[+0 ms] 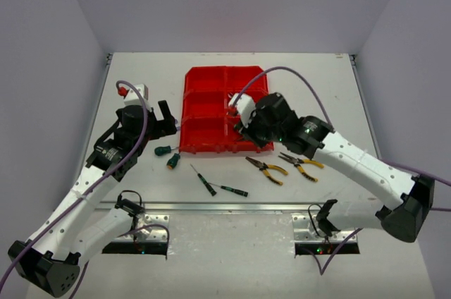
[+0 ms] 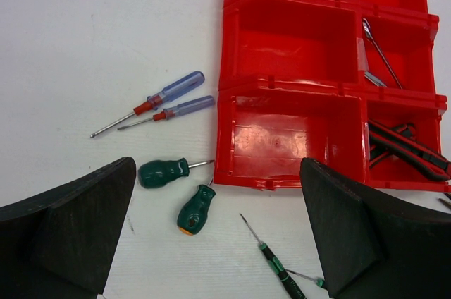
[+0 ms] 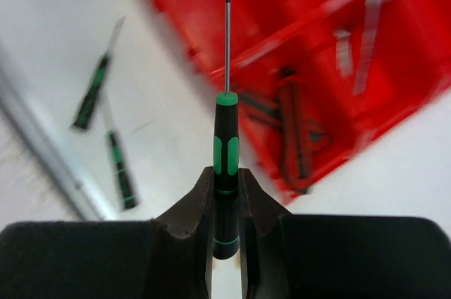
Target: Sort the tools into containers
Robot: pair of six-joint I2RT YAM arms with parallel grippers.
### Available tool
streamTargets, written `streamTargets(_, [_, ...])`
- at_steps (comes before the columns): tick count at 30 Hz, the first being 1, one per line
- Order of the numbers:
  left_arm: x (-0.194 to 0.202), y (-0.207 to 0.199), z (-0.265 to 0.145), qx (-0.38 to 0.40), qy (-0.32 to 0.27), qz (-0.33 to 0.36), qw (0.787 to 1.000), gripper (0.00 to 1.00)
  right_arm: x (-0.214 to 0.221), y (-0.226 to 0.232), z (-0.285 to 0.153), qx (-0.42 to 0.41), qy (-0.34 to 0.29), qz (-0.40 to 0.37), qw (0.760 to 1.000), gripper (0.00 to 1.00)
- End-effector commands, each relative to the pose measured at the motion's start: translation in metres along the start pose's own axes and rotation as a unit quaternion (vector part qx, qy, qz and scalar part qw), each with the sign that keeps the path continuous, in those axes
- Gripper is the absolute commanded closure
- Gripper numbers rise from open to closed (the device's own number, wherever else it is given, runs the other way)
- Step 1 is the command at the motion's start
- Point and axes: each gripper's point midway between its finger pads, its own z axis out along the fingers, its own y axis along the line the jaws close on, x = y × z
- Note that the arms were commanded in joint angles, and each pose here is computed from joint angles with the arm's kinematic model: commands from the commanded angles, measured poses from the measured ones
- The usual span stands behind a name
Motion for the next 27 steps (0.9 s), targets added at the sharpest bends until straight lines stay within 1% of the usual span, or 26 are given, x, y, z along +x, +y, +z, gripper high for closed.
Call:
streamTargets(1, [-0.015, 0.0, -0.003, 0.0, -0.028, -0.011, 1.0, 0.0, -0.06, -0.116, 0.004, 0.122, -0.1, -0.062, 0.985, 1.0])
streamTargets(3, [-0.016, -0.001, -0.004, 0.003, -0.03, -0.012, 0.999, 0.0, -0.074, -0.162, 0.026, 0.145, -0.123, -0.103, 0.976, 1.0])
streamTargets(5, [-0.014, -0.002, -0.003, 0.006, -0.026, -0.011, 1.0, 0.0, -0.083, -0.195, 0.05, 0.151, -0.133, -0.135, 0.97, 1.0])
streamTargets(9, [-0.012, -0.004, 0.0, 0.007, -0.019, -0.009, 1.0, 0.0, -0.083, -0.268, 0.113, 0.158, -0.112, -0.126, 0.973, 1.0])
streamTargets(11, [-0.012, -0.004, -0.001, 0.009, -0.019, -0.009, 1.0, 0.0, -0.074, -0.286, 0.14, 0.146, -0.107, -0.119, 0.976, 1.0])
streamTargets(12, [-0.012, -0.004, -0.002, 0.01, -0.022, -0.01, 1.0, 0.0, -0.076, -0.289, 0.142, 0.144, -0.11, -0.122, 0.976, 1.0])
streamTargets(13, [-0.014, -0.004, -0.004, 0.011, -0.026, -0.011, 1.0, 0.0, -0.075, -0.303, 0.154, 0.148, -0.111, -0.122, 0.975, 1.0])
streamTargets(14, [-0.014, -0.004, -0.004, 0.011, -0.027, -0.011, 1.0, 0.0, -0.063, -0.303, 0.168, 0.139, -0.1, -0.118, 0.978, 1.0])
streamTargets(15, [-0.014, -0.004, -0.004, 0.013, -0.027, -0.011, 0.999, 0.0, -0.06, -0.309, 0.179, 0.139, -0.097, -0.116, 0.979, 1.0])
streamTargets(16, [-0.015, -0.004, -0.004, 0.012, -0.027, -0.011, 0.999, 0.0, -0.067, -0.315, 0.179, 0.141, -0.103, -0.117, 0.978, 0.98])
streamTargets(18, [-0.014, -0.004, -0.004, 0.012, -0.026, -0.011, 1.0, 0.0, -0.056, -0.317, 0.192, 0.132, -0.085, -0.109, 0.982, 0.9])
streamTargets(19, [-0.014, -0.004, -0.004, 0.012, -0.026, -0.011, 1.0, 0.0, -0.05, -0.315, 0.198, 0.124, -0.075, -0.103, 0.984, 0.82])
streamTargets(20, [-0.014, -0.004, -0.004, 0.012, -0.026, -0.011, 1.0, 0.0, -0.051, -0.313, 0.198, 0.116, -0.075, -0.103, 0.985, 0.72])
streamTargets(21, [-0.014, -0.004, -0.004, 0.012, -0.026, -0.011, 1.0, 0.0, -0.051, -0.31, 0.197, 0.108, -0.076, -0.101, 0.986, 0.64])
streamTargets(22, [-0.014, -0.004, -0.004, 0.013, -0.027, -0.011, 1.0, 0.0, -0.051, -0.306, 0.196, 0.1, -0.076, -0.098, 0.987, 0.59])
streamTargets(24, [-0.014, -0.004, -0.005, 0.012, -0.028, -0.012, 0.999, 0.0, -0.054, -0.3, 0.186, 0.095, -0.082, -0.1, 0.987, 0.53])
streamTargets(26, [-0.014, -0.004, -0.005, 0.013, -0.027, -0.011, 0.999, 0.0, -0.059, -0.295, 0.173, 0.097, -0.091, -0.103, 0.986, 0.43])
streamTargets(27, [-0.014, -0.004, -0.005, 0.012, -0.027, -0.011, 0.999, 0.0, -0.065, -0.294, 0.164, 0.1, -0.098, -0.104, 0.985, 0.4])
